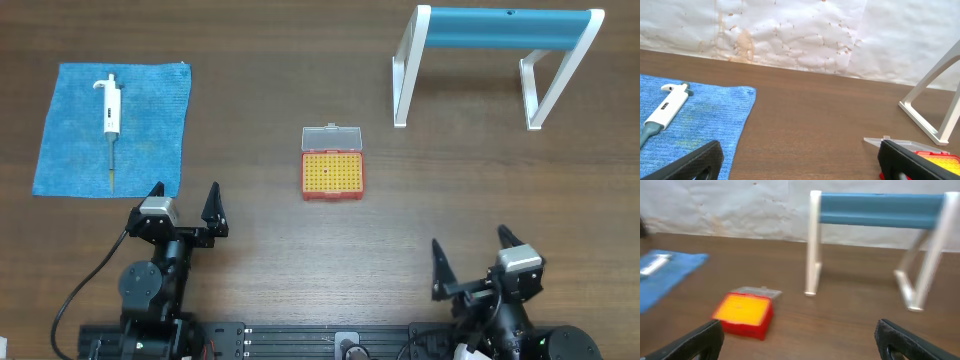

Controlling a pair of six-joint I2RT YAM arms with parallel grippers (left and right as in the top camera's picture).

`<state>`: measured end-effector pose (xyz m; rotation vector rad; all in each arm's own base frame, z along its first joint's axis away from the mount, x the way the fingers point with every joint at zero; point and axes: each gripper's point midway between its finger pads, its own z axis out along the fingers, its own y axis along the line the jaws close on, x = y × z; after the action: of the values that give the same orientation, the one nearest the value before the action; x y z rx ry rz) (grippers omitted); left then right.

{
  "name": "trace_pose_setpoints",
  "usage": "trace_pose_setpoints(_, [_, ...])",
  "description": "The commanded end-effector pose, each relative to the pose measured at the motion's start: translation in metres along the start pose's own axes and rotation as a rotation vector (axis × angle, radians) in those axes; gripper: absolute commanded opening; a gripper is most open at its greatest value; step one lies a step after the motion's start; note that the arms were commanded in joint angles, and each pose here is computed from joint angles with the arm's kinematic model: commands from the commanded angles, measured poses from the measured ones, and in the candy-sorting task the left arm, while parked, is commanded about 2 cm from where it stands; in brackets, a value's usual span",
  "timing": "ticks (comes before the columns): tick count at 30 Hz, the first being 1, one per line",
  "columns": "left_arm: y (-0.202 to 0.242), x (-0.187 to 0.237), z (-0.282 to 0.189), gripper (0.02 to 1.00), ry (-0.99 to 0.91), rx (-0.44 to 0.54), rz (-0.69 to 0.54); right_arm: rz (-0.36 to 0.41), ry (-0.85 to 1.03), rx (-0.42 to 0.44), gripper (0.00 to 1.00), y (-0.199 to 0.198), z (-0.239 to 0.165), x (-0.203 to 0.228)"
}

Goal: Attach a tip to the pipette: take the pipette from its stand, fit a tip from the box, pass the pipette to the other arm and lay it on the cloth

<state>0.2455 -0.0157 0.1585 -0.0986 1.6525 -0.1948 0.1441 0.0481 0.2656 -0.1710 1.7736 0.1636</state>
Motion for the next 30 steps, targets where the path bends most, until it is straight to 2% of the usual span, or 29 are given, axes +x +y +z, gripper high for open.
trace_pose_setpoints(1, [0.003, 0.002, 0.000, 0.996, -0.007, -0.015, 0.012, -0.109, 0.085, 0.312, 0.974, -0.054, -0.010, 0.013])
trace_pose_setpoints(4, [0.003, 0.002, 0.000, 0.996, -0.007, -0.015, 0.012, -0.163, 0.101, 0.205, 0.974, -0.040, -0.007, 0.017])
trace_pose_setpoints(6, [0.003, 0.002, 0.000, 0.996, -0.007, -0.015, 0.012, -0.220, 0.065, 0.045, 0.974, -0.019, 0.001, 0.015])
trace_pose_setpoints(7, [0.003, 0.002, 0.000, 0.996, -0.007, -0.015, 0.012, -0.250, 0.031, 0.023, 0.974, -0.019, 0.011, 0.012])
trace_pose_setpoints(9, [0.003, 0.002, 0.000, 0.996, -0.007, -0.015, 0.012, -0.292, -0.074, 0.079, 0.974, -0.034, 0.043, 0.006])
trace_pose_setpoints(10, [0.003, 0.002, 0.000, 0.996, -0.007, -0.015, 0.012, -0.308, -0.173, 0.136, 0.974, -0.046, 0.068, 0.008])
trace_pose_setpoints(14, [0.003, 0.002, 0.000, 0.998, -0.007, -0.015, 0.012, -0.304, -0.243, 0.239, 0.974, -0.068, 0.097, 0.039])
trace_pose_setpoints(16, [0.003, 0.002, 0.000, 0.998, -0.007, -0.015, 0.012, -0.222, -0.217, 0.286, 0.974, -0.079, 0.101, 0.056])
trace_pose_setpoints(17, [0.003, 0.002, 0.000, 0.996, -0.007, -0.015, 0.012, -0.146, -0.206, 0.303, 0.974, -0.084, 0.102, 0.064])
trace_pose_setpoints(19, [0.003, 0.002, 0.000, 0.998, -0.007, -0.015, 0.012, -0.066, -0.161, 0.303, 0.974, -0.086, 0.105, 0.078])
trace_pose_setpoints(30, [0.003, 0.002, 0.000, 0.998, -0.007, -0.015, 0.012, -0.066, -0.134, 0.284, 0.974, -0.083, 0.107, 0.085])
